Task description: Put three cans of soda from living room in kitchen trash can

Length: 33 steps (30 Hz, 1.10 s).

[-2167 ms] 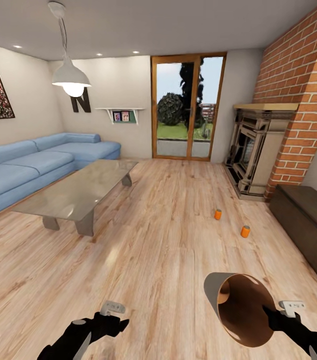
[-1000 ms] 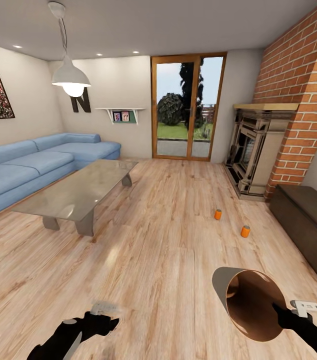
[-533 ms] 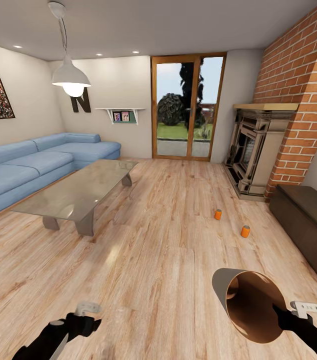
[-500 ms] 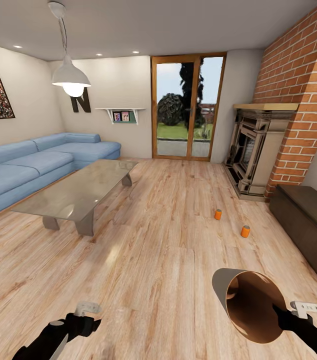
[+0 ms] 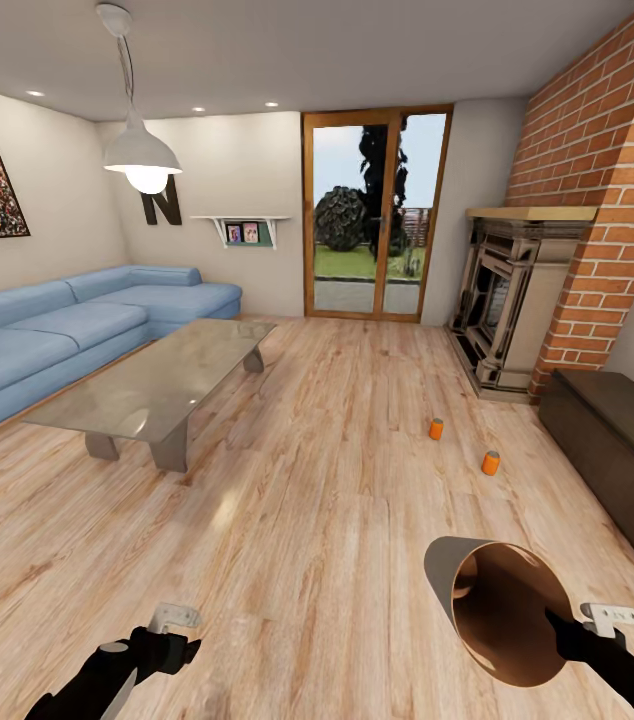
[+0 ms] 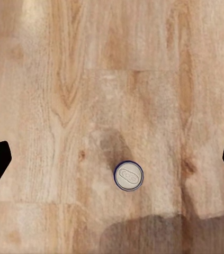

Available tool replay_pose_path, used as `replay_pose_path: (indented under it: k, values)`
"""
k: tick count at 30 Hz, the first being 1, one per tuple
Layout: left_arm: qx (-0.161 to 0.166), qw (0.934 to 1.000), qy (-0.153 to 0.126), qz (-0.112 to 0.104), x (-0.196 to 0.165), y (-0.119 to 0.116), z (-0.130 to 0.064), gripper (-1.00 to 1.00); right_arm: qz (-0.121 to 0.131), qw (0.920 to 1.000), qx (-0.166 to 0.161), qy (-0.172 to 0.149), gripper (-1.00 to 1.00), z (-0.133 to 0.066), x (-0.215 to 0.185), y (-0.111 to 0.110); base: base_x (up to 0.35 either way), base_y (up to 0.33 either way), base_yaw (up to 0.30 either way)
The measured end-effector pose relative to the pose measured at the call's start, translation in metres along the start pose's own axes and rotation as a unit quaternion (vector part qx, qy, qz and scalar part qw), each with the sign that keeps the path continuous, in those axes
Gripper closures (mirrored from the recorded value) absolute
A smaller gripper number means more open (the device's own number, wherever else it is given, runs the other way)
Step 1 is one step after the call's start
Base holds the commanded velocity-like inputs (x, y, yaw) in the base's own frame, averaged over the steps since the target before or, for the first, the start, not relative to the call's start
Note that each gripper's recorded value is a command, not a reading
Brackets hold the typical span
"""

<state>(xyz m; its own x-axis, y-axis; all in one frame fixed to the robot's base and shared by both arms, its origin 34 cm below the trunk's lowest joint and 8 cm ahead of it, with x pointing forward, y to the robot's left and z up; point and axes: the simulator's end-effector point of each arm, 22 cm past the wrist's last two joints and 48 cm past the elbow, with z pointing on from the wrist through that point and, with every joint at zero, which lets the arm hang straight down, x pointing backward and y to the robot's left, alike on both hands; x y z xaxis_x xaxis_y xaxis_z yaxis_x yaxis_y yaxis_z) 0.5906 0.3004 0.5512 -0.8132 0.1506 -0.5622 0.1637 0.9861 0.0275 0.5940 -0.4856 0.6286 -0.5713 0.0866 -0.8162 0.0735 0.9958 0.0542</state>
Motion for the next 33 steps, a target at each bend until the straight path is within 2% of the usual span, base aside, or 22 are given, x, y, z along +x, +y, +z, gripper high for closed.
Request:
replay_pose_path:
  k: [20, 23, 28, 33]
  values:
    - [0.001, 1.0, 0.003, 0.0, 0.022, -0.002, 0.026, -1.0, 0.001, 1.0, 0.0, -0.001, 1.0, 0.017, 0.028, -0.002, 0.0, 0.0, 0.0]
    - [0.004, 0.9999, 0.012, -0.002, 0.033, -0.003, 0.031, -1.0, 0.001, 1.0, 0.0, -0.002, 1.0, 0.019, 0.032, -0.002, 0.0, 0.0, 0.0]
    - [0.007, 0.9989, 0.046, -0.008, 0.07, -0.006, 0.04, -1.0, 0.001, 1.0, 0.0, -0.004, 1.0, 0.024, 0.039, -0.003, 0.0, 0.0, 0.0]
    - [0.007, 0.9987, 0.051, -0.009, 0.08, -0.008, 0.048, -1.0, 0.002, 1.0, 0.001, -0.004, 1.0, 0.029, 0.046, -0.005, 0.0, 0.0, 0.0]
